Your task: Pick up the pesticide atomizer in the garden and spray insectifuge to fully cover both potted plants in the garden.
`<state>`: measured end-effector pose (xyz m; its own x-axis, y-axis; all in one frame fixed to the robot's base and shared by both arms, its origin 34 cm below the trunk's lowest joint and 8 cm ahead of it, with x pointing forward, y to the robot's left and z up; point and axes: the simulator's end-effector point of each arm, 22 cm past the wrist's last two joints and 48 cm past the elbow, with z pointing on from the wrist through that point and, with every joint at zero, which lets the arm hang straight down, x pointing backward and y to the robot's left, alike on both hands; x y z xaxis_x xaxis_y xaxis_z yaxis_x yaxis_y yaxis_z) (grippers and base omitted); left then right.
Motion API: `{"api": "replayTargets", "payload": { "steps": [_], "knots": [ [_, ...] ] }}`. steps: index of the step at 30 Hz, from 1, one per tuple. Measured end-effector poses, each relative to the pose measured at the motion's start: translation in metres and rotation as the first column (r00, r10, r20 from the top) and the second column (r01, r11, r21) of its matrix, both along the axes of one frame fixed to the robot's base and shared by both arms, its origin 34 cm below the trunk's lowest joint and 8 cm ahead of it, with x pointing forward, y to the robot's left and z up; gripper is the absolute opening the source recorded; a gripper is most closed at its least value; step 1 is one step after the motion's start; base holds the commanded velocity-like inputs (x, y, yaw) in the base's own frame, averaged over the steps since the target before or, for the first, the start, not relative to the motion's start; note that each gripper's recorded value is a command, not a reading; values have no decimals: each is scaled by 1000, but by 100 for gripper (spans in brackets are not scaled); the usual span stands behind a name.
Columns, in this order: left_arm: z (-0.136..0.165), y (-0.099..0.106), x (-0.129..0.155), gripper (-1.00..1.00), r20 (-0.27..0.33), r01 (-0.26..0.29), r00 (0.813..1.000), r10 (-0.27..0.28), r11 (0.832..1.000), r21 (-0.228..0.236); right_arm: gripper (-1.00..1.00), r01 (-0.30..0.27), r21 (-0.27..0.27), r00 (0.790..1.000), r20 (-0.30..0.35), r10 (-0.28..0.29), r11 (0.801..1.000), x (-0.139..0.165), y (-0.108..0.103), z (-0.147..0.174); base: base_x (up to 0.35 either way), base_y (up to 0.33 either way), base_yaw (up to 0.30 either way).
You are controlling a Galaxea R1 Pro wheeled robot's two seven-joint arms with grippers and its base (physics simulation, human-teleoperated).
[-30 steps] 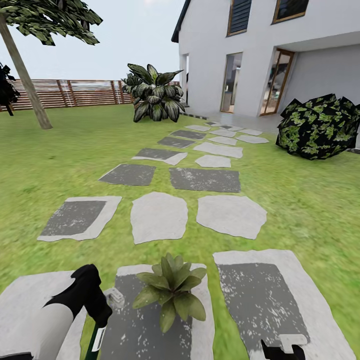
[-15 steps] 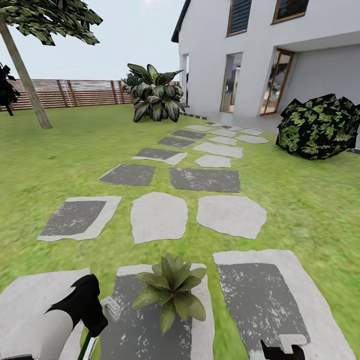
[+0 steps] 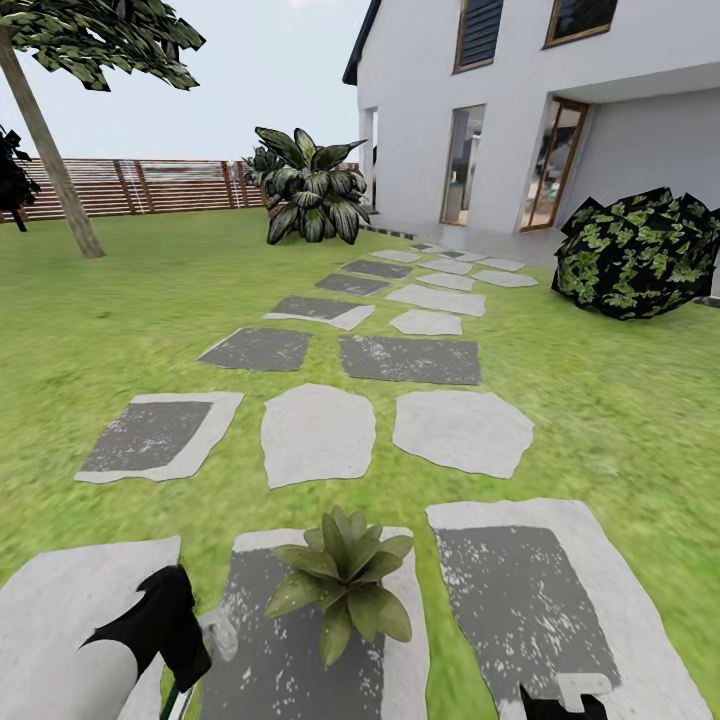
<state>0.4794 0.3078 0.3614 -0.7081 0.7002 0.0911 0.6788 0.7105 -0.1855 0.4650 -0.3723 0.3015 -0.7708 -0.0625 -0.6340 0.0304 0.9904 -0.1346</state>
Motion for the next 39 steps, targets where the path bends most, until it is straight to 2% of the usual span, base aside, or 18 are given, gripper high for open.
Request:
{"api": "replayTargets", "payload": {
  "steps": [4, 8, 13, 24, 27, 32, 34, 36, 39],
  "knots": [
    [-9, 0, -12, -100, -2, -16, 1000, 16, 1000, -5, 100, 0, 1, 1000, 0, 0, 1000, 0, 0, 0, 0, 0, 0],
    [-5, -3, -3, -100, 15, -36, 999, 37, 999, -9, 100, 0, 0, 1000, -1, 0, 1000, 0, 0, 0, 0, 0, 0],
    [4, -6, 8, -100, 3, -107, 994, 107, 994, 26, 100, -1, 1, 1000, 0, 1, 1000, 0, 0, 0, 166, 70, 0],
    [-1, -6, -4, -100, -30, -126, 991, 128, 991, 34, 100, -1, 1, 1000, -1, 1, 1000, 0, 0, 0, 75, 32, 0],
    [8, -13, 12, -100, -6, -132, 991, 133, 991, 18, 100, -1, 1, 1000, -1, 1, 1000, 0, 0, 0, 0, 0, 0],
    [43, -42, 67, -100, 48, -110, 992, 113, 993, -53, 100, 2, -1, 1000, 1, -2, 1000, 0, 0, 0, 0, 0, 0],
    [54, -49, 80, -100, 56, -103, 993, 107, 992, -75, 100, 3, -1, 1000, 1, -3, 1000, 0, -1, 0, 0, 0, 0],
    [59, -53, 87, -100, 64, -94, 993, 100, 992, -81, 100, 4, -2, 1000, 2, -4, 1000, 0, -1, 1, 0, 0, 0],
    [61, -48, 89, -100, 67, -78, 994, 82, 995, -57, 100, 5, -2, 1000, 3, -5, 1000, 1, -1, 1, 0, 0, 0]
  ]
}}
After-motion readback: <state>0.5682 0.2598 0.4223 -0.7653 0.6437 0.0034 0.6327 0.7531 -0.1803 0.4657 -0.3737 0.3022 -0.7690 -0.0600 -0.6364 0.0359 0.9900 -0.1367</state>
